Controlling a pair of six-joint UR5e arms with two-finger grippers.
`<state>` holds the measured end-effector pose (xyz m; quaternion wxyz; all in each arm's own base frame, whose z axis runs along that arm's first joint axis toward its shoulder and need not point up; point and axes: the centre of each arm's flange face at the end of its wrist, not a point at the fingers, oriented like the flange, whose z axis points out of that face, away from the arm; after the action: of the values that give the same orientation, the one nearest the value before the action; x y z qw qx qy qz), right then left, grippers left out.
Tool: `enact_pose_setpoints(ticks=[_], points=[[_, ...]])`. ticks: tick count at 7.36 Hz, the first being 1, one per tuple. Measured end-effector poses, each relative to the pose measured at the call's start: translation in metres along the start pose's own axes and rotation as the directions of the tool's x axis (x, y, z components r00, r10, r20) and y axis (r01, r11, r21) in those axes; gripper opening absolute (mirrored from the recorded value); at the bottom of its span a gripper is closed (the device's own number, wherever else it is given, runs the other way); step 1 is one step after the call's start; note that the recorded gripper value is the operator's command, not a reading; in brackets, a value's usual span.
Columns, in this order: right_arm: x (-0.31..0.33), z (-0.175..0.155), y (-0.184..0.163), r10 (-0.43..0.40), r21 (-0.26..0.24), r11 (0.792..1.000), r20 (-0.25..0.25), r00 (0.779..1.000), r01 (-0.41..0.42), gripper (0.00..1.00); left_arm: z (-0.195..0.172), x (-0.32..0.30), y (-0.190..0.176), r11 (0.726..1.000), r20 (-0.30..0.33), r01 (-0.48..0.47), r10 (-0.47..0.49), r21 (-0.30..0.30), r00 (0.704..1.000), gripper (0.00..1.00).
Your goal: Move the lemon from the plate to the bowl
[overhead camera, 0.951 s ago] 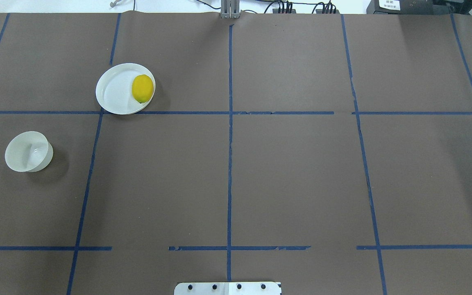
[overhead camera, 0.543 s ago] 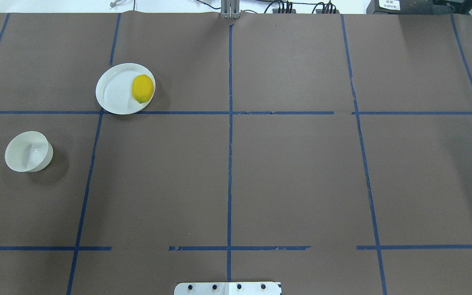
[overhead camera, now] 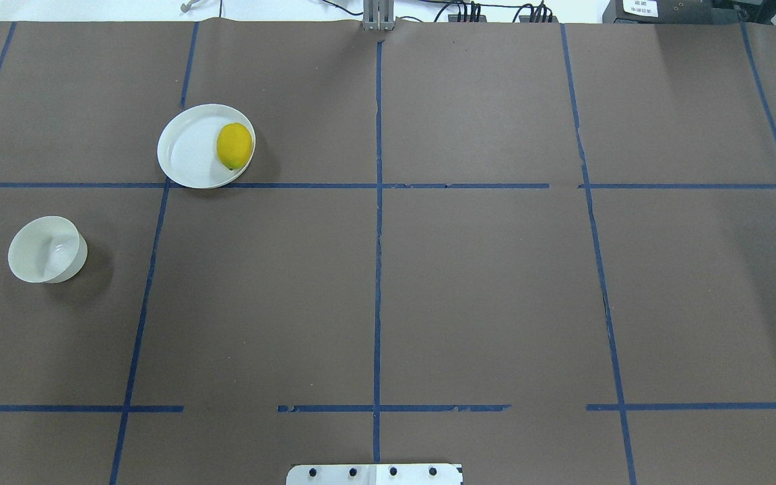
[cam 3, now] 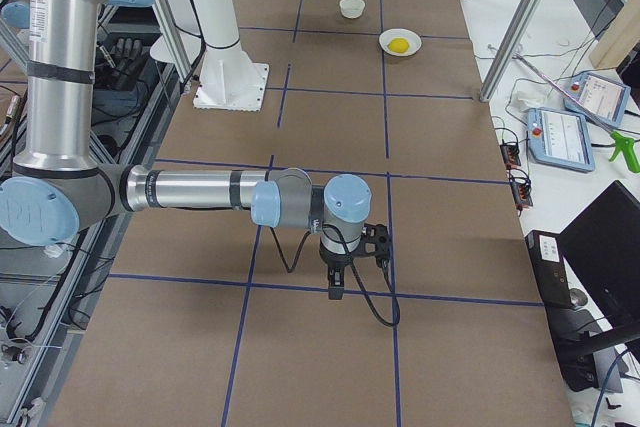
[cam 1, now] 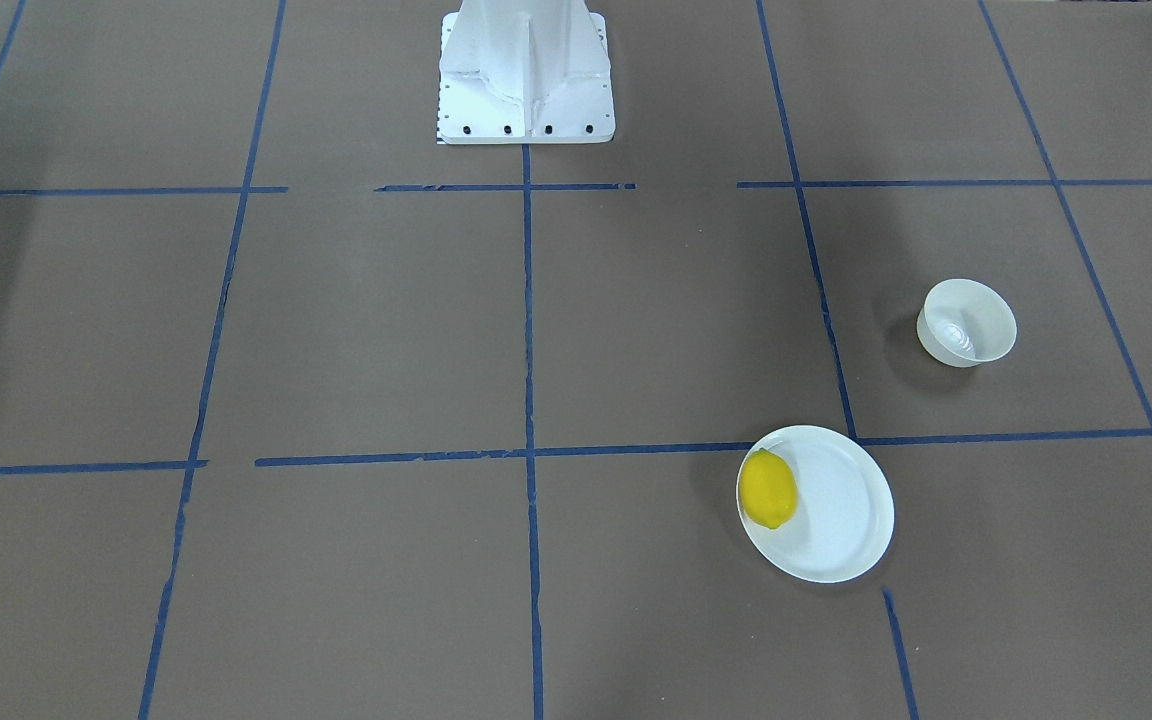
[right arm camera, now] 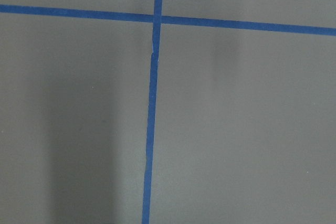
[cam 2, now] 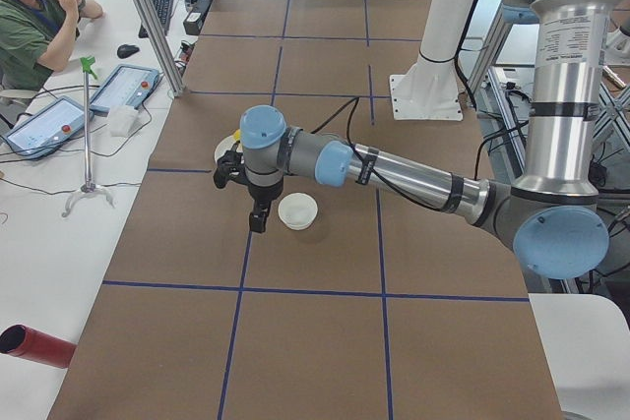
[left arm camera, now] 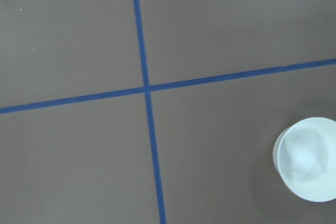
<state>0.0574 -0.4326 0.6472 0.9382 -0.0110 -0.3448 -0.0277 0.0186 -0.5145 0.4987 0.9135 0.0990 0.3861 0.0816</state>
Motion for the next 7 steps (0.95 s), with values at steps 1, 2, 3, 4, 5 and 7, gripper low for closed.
enact_pose_setpoints(ticks=[1,2,3,4,5,7], points=[[0.000,0.000,0.000,0.000,0.000,1.000,0.000,1.000,0.000,1.00,0.008,0.040,-0.029,1.000,0.020,-0.026,0.026,0.007,0.999,1.00],[0.000,0.000,0.000,0.000,0.000,1.000,0.000,1.000,0.000,1.00,0.022,0.093,-0.061,1.000,0.015,-0.029,0.028,0.007,0.999,1.00],[0.000,0.000,0.000,0.000,0.000,1.000,0.000,1.000,0.000,1.00,0.041,0.152,-0.090,1.000,-0.008,-0.002,0.002,-0.004,1.000,1.00],[0.000,0.000,0.000,0.000,0.000,1.000,0.000,1.000,0.000,1.00,0.062,0.212,-0.117,0.998,-0.030,0.051,-0.051,-0.022,0.998,1.00],[0.000,0.000,0.000,0.000,0.000,1.000,0.000,1.000,0.000,1.00,0.081,0.257,-0.139,0.994,-0.041,0.107,-0.108,-0.029,0.993,1.00],[0.000,0.000,0.000,0.000,0.000,1.000,0.000,1.000,0.000,1.00,0.118,0.298,-0.169,0.978,-0.072,0.209,-0.209,-0.004,0.975,1.00]])
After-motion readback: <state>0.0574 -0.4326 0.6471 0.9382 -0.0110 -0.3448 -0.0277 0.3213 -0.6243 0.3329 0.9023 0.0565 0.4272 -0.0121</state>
